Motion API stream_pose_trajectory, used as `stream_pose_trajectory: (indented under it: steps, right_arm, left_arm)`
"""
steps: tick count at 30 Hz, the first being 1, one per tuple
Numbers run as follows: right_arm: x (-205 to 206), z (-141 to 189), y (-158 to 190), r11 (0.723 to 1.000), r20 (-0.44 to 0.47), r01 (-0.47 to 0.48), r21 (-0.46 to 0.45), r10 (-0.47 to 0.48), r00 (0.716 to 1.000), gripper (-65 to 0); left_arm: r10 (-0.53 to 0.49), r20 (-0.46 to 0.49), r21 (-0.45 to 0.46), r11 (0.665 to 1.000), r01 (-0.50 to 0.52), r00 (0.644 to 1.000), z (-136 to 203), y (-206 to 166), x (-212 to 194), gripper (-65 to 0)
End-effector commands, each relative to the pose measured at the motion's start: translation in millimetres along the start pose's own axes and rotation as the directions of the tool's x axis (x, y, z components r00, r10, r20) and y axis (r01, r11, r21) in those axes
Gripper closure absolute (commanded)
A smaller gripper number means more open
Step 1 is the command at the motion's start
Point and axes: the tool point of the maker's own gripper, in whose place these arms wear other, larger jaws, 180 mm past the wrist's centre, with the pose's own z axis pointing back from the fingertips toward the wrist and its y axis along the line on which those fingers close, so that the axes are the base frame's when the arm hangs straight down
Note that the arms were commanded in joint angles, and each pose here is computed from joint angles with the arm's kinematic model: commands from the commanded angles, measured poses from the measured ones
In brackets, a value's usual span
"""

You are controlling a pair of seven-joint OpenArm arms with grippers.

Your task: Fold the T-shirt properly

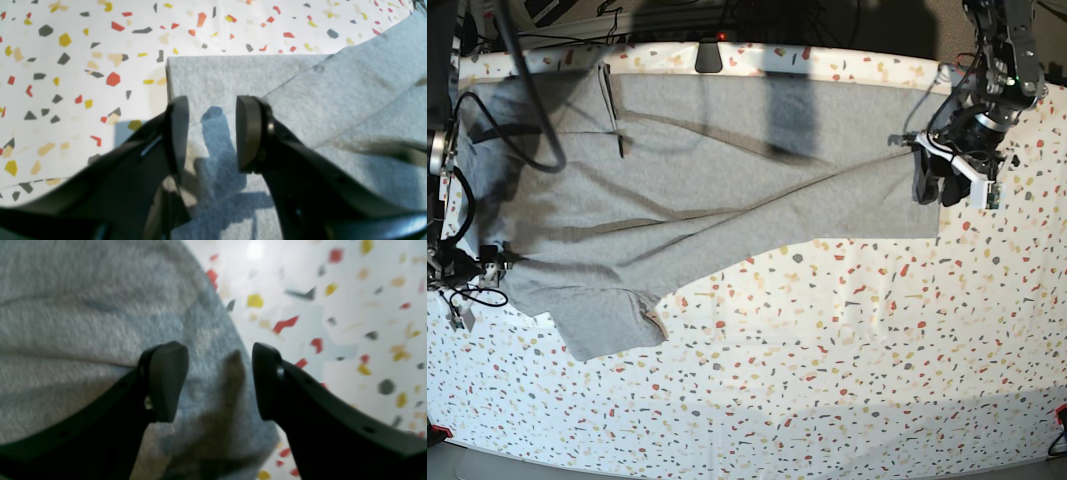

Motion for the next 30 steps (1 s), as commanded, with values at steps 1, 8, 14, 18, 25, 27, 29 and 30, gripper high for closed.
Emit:
stream_pose_trajectory:
  steps: [1,8,14,18,25,27,29,30]
  right_arm:
    - [17.0,10.8,-18.1,0.999,0.053,0.004,-0.034,-0.002,0.999,-34.2]
    - [-9.4,3.7,-30.0,0.996,0.001,-0.043,-0.084,0.043,0.999,-34.2]
    - [-10.0,5.6,-39.8,0.987,-0.018,-0.091,-0.134,0.089,0.996,-34.2]
    - [-6.2,7.9,-44.2,0.985,0.003,-0.092,-0.143,0.094,0.996,-34.2]
    - [-21.1,8.8,-52.1,0.983,-0.02,-0.098,-0.154,0.096,0.995,-34.2]
    - [-24.8,6.4,-48.3,0.984,-0.028,-0.102,-0.144,0.099,0.995,-34.2]
    - [-31.9,3.0,-43.0,0.986,-0.042,-0.107,-0.127,0.102,0.994,-34.2]
    - [-37.6,0.6,-40.0,0.987,-0.05,-0.105,-0.119,0.1,0.994,-34.0]
  left_arm:
    - [-0.01,0.047,-0.004,1.0,0.011,0.999,1.6,0.2,13.8,-23.2]
    - [-0.01,0.041,-0.004,1.0,0.011,0.999,1.6,0.2,12.7,-23.3]
    - [-0.011,0.04,-0.005,1.0,0.011,0.999,1.6,0.2,12.6,-23.3]
    - [-0.01,0.04,-0.004,1.0,0.011,0.999,1.6,0.2,12.6,-23.3]
    - [-0.01,0.041,-0.005,1.0,0.011,0.999,1.5,0.2,12.8,-23.3]
    - [-0.011,0.041,-0.005,1.0,0.011,0.999,1.5,0.2,12.8,-23.3]
    - [-0.01,0.04,-0.004,1.0,0.011,0.999,1.6,0.2,12.6,-23.2]
    - [-0.01,0.041,-0.004,1.0,0.011,0.999,1.5,0.2,12.7,-23.2]
